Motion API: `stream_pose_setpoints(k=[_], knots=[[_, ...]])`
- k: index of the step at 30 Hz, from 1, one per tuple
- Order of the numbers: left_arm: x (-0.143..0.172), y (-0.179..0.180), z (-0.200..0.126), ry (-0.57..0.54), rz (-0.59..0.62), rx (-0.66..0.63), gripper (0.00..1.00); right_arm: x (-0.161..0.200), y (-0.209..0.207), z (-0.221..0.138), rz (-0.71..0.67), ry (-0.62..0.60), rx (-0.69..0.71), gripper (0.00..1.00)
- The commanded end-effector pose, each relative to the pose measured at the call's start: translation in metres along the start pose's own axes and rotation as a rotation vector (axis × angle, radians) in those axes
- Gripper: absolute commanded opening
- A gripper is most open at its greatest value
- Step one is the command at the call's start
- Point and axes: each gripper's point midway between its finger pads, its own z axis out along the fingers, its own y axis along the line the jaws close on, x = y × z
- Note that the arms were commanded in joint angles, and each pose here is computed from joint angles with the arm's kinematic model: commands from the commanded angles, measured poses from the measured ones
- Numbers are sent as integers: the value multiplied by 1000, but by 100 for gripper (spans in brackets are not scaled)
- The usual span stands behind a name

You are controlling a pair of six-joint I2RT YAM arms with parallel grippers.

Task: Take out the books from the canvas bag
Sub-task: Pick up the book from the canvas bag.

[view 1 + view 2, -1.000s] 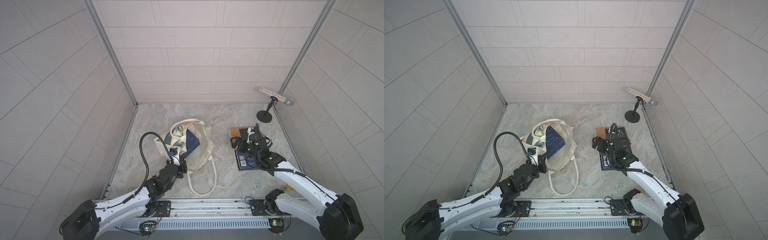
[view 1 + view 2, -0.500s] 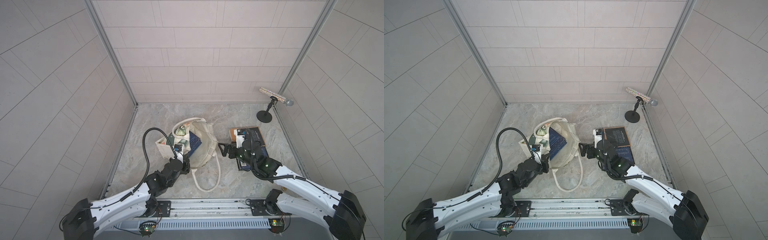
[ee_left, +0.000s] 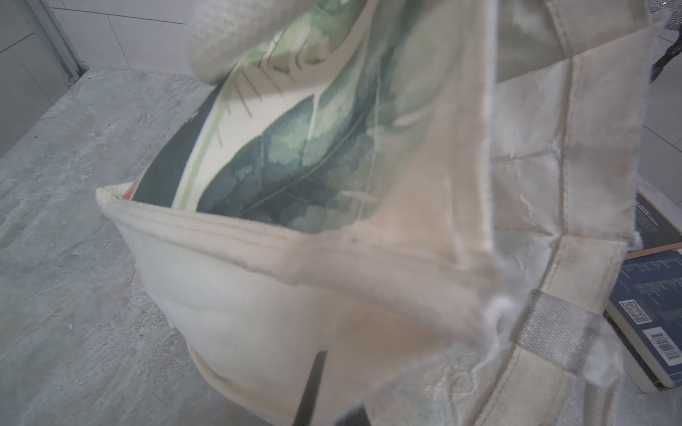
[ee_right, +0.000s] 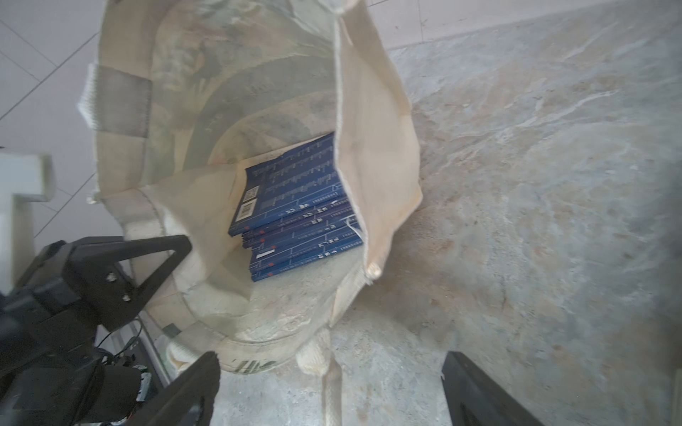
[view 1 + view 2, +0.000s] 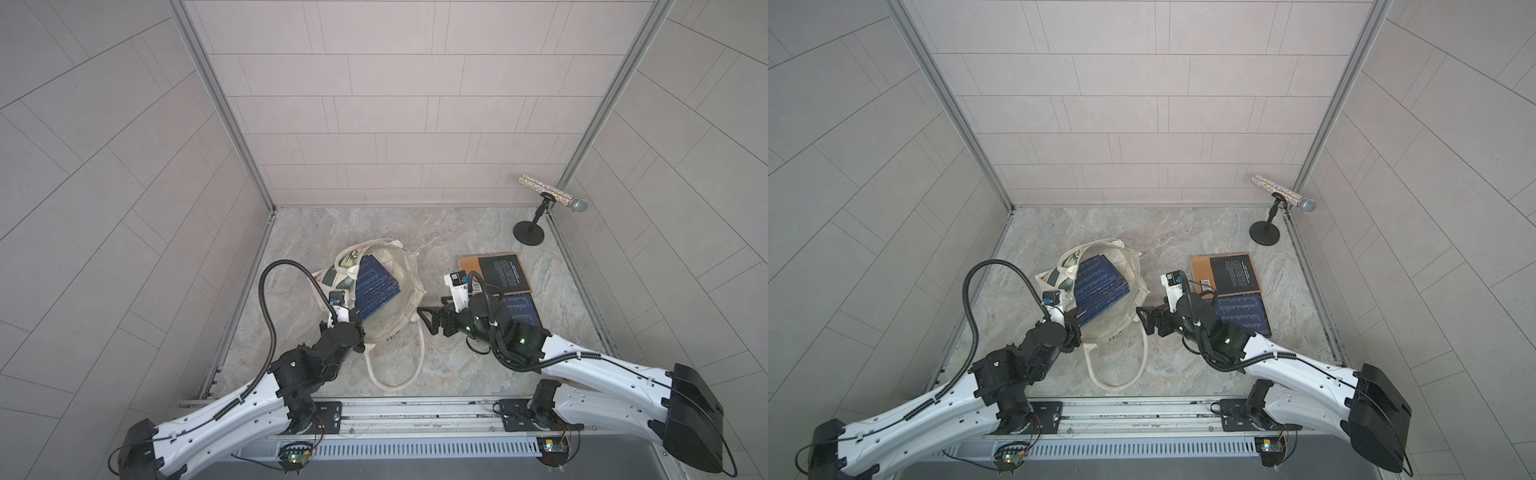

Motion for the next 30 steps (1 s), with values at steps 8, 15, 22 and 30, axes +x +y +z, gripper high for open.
stream_pose_setpoints(k=[8,15,22,30], knots=[[17,-16,-8,-101,-26,234,0,11,52,15,144,-48,52,93],[27,-17,-13,-155,12,309,0,33,67,62,194,1,64,89],[23,-23,-22,-203,-3,383,0,41,73,110,149,40,129,85],[27,-33,-26,-181,20,445,0,41,42,161,181,74,201,80]])
